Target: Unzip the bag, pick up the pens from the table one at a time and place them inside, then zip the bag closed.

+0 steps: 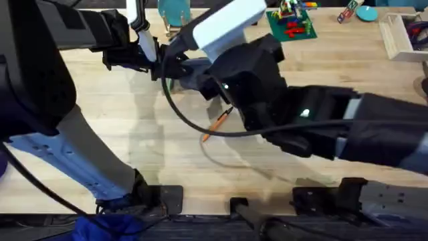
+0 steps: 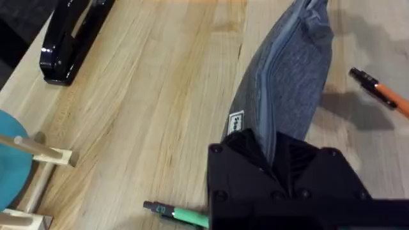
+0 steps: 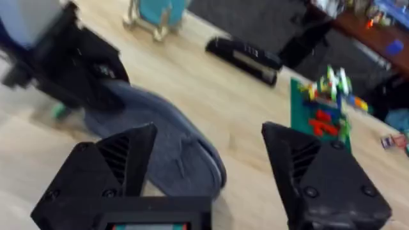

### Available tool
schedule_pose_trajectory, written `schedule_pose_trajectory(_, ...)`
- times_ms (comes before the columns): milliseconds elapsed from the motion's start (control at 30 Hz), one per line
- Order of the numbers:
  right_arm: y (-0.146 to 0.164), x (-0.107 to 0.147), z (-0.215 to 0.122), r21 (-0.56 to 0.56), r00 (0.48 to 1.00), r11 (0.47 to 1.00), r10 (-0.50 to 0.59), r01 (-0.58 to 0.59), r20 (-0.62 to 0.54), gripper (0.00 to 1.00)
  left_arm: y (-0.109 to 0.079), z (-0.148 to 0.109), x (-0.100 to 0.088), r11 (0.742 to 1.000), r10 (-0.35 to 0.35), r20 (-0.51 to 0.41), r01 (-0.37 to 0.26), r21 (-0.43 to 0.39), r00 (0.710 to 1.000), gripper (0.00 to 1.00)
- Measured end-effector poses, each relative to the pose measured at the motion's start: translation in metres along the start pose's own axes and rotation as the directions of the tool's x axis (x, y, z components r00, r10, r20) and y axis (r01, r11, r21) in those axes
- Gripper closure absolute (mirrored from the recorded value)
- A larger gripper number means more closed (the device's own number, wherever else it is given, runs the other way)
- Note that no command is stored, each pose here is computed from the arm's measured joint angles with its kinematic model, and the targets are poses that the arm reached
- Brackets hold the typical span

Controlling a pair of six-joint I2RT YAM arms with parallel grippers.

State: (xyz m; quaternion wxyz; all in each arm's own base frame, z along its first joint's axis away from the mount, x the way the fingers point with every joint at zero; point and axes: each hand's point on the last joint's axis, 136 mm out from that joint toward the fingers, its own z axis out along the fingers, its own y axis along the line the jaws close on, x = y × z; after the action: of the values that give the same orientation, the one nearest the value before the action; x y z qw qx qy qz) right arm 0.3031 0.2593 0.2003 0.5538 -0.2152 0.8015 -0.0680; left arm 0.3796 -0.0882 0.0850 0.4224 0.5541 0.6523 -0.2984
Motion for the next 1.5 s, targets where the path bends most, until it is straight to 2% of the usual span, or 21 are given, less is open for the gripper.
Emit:
schedule_pose_trajectory(167, -0.008, 0.0, -0.01, -0.001, 0.996, 1.0, 0.015, -0.015, -0.093, 0.005, 0.0, 0.0, 0.0, 1.0, 0.0, 0.0, 0.0, 0.0, 1.0, 0.959)
schedule_pose_trajectory(367, -0.009, -0.002, -0.013, -0.074, 0.967, 0.983, 0.151, -0.169, -0.208, 0.005, 0.0, 0.0, 0.0, 1.0, 0.0, 0.0, 0.0, 0.0, 1.0, 0.959)
schedule_pose_trajectory(567, -0.02, 0.01, -0.011, -0.071, 0.871, 0.922, 0.332, -0.381, -0.363, 0.003, 0.0, 0.0, 0.0, 1.0, -0.001, 0.0, 0.001, 0.001, 1.0, 0.959)
schedule_pose_trajectory(800, -0.03, 0.024, -0.014, -0.007, 0.743, 0.845, 0.466, -0.535, -0.48, 0.004, -0.001, 0.0, 0.0, 1.0, -0.005, 0.0, 0.005, 0.003, 1.0, 0.959)
schedule_pose_trajectory(1200, -0.021, 0.026, -0.017, -0.016, 0.7, 0.811, 0.495, -0.585, -0.516, 0.004, -0.001, 0.0, 0.0, 1.0, -0.006, 0.0, 0.006, 0.003, 1.0, 0.959)
schedule_pose_trajectory(1500, -0.004, 0.04, 0.0, -0.004, 0.689, 0.826, 0.468, -0.564, -0.553, 0.003, -0.002, 0.0, 0.0, 1.0, -0.011, -0.001, 0.011, 0.006, 1.0, 0.959)
